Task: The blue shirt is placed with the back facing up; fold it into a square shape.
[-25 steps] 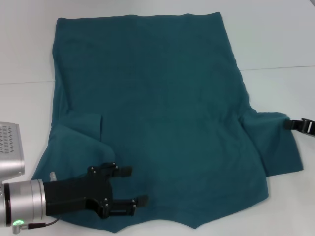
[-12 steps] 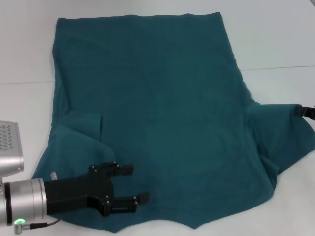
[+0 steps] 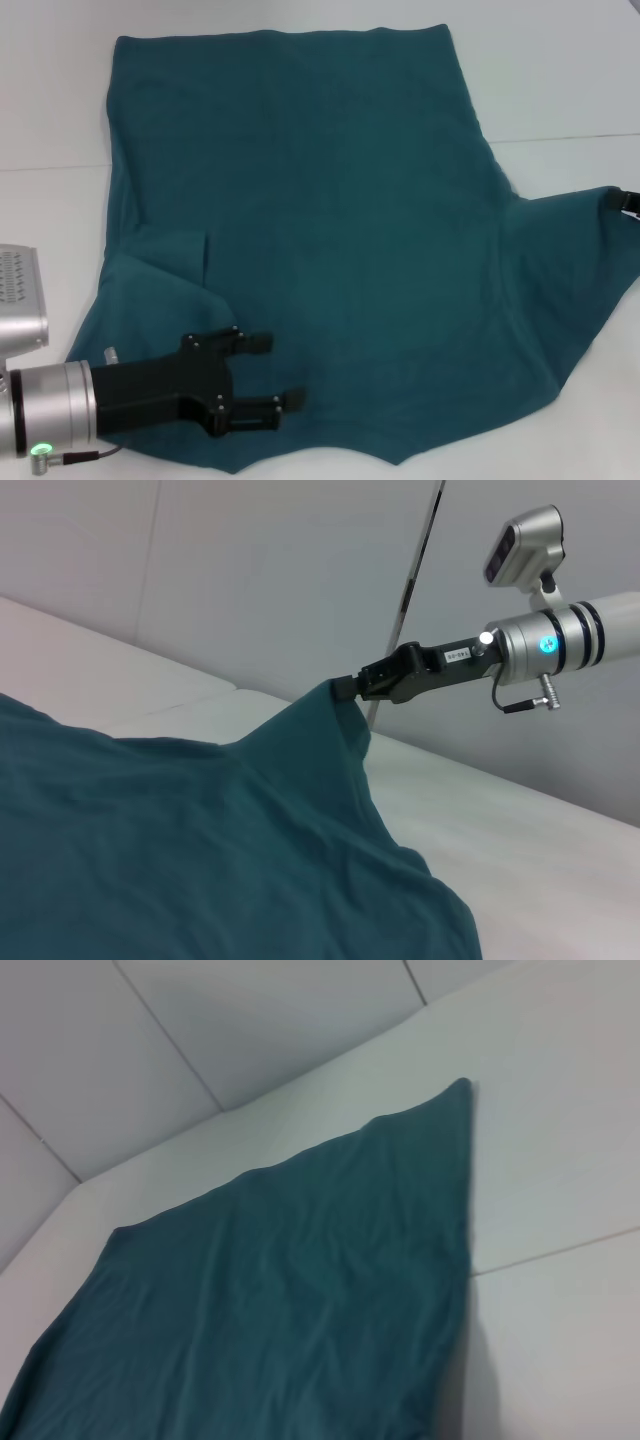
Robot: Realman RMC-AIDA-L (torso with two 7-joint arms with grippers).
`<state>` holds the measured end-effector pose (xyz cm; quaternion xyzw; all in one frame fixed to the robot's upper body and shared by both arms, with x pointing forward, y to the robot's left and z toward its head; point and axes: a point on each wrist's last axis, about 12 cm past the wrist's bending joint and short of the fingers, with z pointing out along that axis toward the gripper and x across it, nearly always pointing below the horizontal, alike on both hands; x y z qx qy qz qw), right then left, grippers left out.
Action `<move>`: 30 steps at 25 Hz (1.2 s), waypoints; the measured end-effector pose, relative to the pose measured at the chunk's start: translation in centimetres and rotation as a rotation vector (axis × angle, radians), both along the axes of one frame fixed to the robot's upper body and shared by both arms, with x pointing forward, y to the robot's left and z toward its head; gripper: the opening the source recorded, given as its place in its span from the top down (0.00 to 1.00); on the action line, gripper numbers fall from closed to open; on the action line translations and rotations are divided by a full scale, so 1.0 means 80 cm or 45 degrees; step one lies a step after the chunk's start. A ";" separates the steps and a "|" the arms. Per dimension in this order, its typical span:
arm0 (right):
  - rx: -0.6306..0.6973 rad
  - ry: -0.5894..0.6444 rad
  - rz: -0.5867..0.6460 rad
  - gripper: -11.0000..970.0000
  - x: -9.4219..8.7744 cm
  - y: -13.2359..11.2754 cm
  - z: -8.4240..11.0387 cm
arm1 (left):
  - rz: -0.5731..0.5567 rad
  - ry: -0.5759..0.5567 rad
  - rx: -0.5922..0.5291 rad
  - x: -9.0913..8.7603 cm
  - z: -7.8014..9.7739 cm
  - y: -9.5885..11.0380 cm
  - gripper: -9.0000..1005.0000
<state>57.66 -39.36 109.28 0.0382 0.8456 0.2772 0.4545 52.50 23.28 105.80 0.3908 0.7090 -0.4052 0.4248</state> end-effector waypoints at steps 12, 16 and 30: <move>-0.011 -0.019 0.072 0.98 0.016 0.021 0.007 | -0.007 0.001 -0.003 0.001 0.001 -0.002 0.13; -0.023 -0.022 0.113 0.97 0.022 0.032 0.010 | -0.005 0.001 -0.001 0.001 0.000 -0.002 0.13; -0.044 -0.054 0.224 0.96 0.048 0.071 0.024 | 0.009 0.005 0.001 0.002 -0.001 -0.002 0.13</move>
